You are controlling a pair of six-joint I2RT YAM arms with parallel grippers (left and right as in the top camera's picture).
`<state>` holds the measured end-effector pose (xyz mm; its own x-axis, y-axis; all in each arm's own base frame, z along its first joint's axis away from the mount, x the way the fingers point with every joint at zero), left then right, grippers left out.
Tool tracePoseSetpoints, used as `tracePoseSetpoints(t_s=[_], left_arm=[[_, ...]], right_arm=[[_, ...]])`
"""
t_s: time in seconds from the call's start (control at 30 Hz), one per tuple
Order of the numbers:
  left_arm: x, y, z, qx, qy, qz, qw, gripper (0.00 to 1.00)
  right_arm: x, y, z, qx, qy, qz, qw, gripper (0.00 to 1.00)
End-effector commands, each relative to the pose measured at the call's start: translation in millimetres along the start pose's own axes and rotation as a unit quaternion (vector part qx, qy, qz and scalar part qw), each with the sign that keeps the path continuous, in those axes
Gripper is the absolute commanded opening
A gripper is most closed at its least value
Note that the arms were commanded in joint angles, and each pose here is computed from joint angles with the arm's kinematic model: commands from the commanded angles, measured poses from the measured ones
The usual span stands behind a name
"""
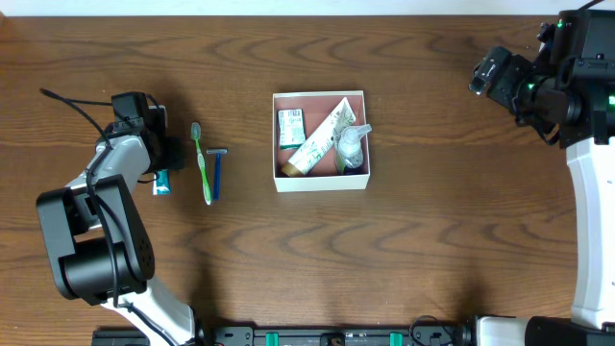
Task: Pack container
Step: 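Move the left gripper over the Colgate toothpaste tube and grasp it, then lift the toothpaste tube and lower it into the box's left side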
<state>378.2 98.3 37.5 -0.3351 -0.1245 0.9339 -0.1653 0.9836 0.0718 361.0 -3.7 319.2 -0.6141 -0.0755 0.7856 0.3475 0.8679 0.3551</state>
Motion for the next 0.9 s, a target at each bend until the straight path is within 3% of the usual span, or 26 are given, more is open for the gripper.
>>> tracePoseSetpoints(t_s=[0.0,0.1,0.23,0.33,0.87], left_arm=[[-10,0,7,-0.002,0.019,0.0,1.0,0.53],[-9,0,6,-0.002,0.017,0.0,1.0,0.51],[-9,0,6,-0.002,0.015,0.0,1.0,0.34],[-5,0,3,-0.001,0.01,-0.001,1.0,0.27],[57,0,-25,0.019,-0.07,-0.003,0.997,0.19]], right_arm=[[0,0,-1,-0.005,0.001,-0.002,1.0,0.99],[0,0,-1,-0.005,0.0,-0.002,1.0,0.99],[0,0,-1,-0.005,0.0,-0.002,1.0,0.99],[0,0,-1,-0.005,0.0,-0.002,1.0,0.99],[0,0,-1,-0.005,0.0,-0.002,1.0,0.99]])
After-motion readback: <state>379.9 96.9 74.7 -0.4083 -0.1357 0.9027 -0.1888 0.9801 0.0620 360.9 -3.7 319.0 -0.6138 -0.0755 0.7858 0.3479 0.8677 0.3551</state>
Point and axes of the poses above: each gripper's point midway between its finger pads, its own x axis back along the fingers, its own y axis along the line the jaws close on, z = x × y, the point moved 4 cm from there along x, back along the fingers, and after that the axes turned 1 degree about x, right-handed, at the moved point
